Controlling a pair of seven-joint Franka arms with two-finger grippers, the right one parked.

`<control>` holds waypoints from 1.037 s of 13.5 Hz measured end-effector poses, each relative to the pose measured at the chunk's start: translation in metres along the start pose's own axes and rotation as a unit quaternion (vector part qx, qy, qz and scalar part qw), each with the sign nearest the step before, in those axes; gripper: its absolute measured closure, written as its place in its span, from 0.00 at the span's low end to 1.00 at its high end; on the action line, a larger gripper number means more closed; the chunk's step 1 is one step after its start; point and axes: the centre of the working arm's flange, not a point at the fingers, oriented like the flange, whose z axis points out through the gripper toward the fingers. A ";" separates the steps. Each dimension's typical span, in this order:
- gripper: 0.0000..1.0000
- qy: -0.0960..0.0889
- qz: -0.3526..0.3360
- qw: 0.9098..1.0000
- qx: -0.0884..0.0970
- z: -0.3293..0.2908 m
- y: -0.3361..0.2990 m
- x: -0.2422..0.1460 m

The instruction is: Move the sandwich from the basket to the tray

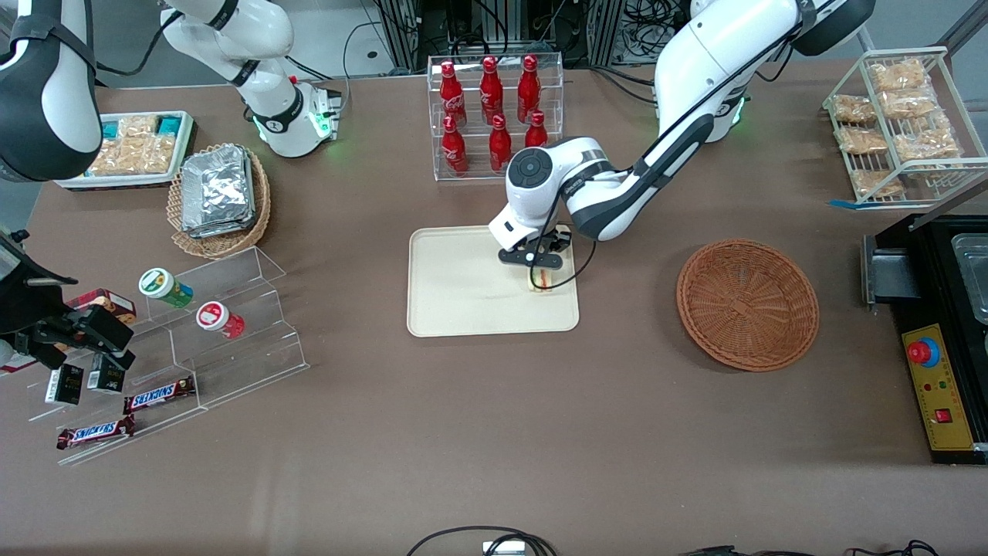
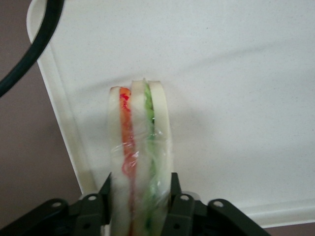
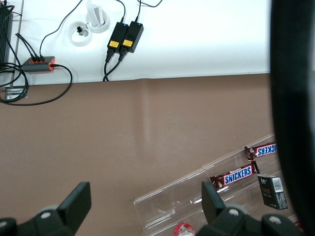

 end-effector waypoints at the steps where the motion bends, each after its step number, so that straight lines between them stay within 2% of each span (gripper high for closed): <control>1: 0.37 0.001 0.000 1.000 0.000 -0.001 0.000 0.001; 4: 0.07 0.006 -0.004 1.000 -0.005 -0.007 0.001 0.006; 5: 0.00 0.010 -0.008 1.000 -0.006 -0.012 0.001 0.011; 8: 0.00 0.020 -0.039 0.999 0.004 -0.040 -0.005 0.038; 11: 0.00 0.033 -0.111 0.993 0.010 -0.073 -0.027 0.075; 12: 0.00 0.034 -0.136 0.990 0.014 -0.080 -0.041 0.086; 14: 0.00 0.026 -0.182 0.982 0.035 -0.092 -0.077 0.107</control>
